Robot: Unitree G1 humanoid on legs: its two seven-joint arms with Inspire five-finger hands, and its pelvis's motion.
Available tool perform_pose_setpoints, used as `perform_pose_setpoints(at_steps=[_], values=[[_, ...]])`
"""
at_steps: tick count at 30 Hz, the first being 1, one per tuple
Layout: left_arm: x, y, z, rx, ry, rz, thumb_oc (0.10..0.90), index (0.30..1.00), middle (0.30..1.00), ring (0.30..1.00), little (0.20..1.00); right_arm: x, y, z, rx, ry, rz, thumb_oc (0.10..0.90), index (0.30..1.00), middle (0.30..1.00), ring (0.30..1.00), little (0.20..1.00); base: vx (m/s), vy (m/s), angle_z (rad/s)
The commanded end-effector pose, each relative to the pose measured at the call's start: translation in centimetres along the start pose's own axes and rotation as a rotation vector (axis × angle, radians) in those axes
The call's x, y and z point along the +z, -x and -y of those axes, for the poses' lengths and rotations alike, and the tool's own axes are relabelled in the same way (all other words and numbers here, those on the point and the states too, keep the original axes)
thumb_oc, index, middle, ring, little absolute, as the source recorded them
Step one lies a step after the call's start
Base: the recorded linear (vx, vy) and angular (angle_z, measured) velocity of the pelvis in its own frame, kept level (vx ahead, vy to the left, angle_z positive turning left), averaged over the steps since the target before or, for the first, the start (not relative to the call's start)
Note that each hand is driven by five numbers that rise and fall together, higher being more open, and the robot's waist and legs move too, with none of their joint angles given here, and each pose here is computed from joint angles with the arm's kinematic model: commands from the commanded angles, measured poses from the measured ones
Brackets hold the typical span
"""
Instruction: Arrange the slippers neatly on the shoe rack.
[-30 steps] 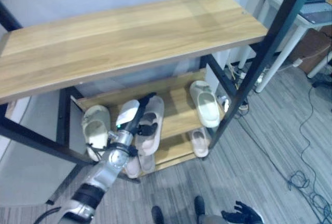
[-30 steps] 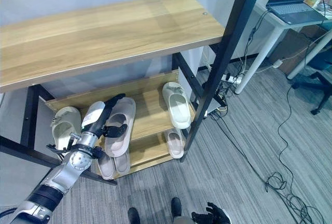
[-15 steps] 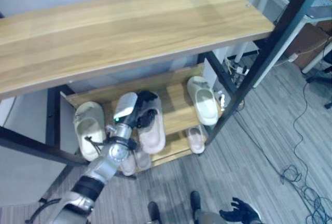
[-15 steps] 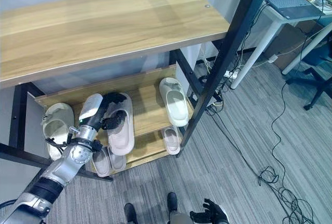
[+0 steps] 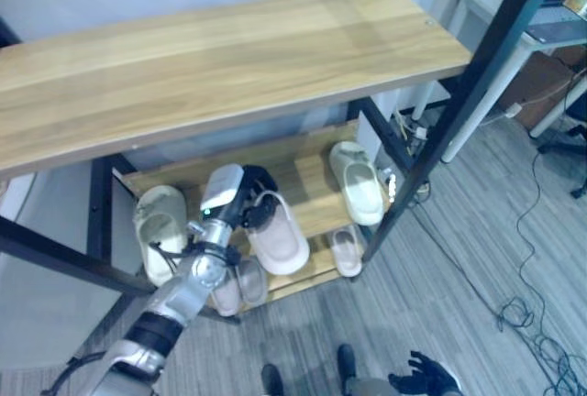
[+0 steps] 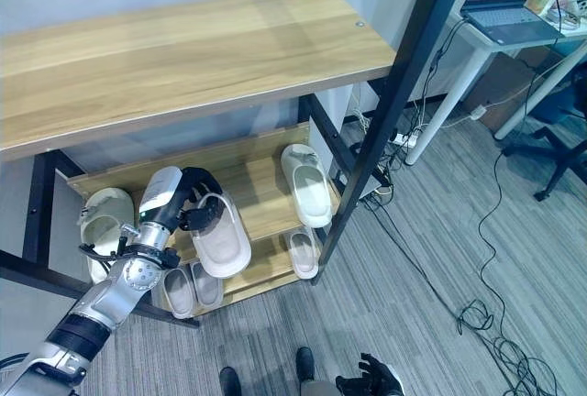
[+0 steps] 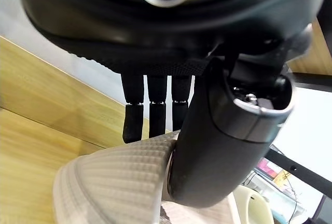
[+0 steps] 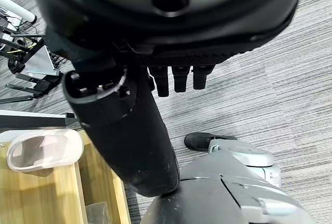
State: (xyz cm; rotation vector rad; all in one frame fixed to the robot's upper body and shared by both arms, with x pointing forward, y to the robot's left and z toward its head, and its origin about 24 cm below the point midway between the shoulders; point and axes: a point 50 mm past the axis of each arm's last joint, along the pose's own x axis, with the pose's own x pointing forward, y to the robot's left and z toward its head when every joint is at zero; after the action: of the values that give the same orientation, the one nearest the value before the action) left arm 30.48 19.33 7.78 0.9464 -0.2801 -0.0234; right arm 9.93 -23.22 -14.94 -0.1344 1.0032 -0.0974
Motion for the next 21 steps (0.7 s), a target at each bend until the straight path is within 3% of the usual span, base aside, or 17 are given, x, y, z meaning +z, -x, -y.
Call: perform_pose_setpoints(at_steps=[1,9,17,21], values=[[4.1,-2.2,-2.4,0.115,0.137,0.201,0.4,0.3,0.3,0.3,0.3,-0.2,0.2,0.5,-0.009,0.026,0.016,0.8,0.9,0.9,0.9,0.9,0.0,0.0,0.0],[7.5,1.7,-0.6,-0.003,0.6,0.304,0.4,0.3,0.3,0.3,0.3,-2.0,0.6,0.4,-0.026,-0.033,-0.06,0.8,0.9,0.9,0.9,0.9,-0.01,-0.023,0.07],[8.0,4.4,1.1,-0.176,0.823,0.28,0.4,0.3,0.3,0.3,0.3,-2.4,0.7,0.5,-0.043,-0.061,-0.081,0.8,0.9,0.9,0.9,0.9,-0.02,-0.035,0.1],[8.1,4.9,2.3,-0.275,0.795,0.265,0.4,0.3,0.3,0.3,0.3,-1.3,0.3,1.1,-0.06,-0.067,-0.047,0.8,0.9,0.9,0.9,0.9,-0.13,-0.031,0.09]])
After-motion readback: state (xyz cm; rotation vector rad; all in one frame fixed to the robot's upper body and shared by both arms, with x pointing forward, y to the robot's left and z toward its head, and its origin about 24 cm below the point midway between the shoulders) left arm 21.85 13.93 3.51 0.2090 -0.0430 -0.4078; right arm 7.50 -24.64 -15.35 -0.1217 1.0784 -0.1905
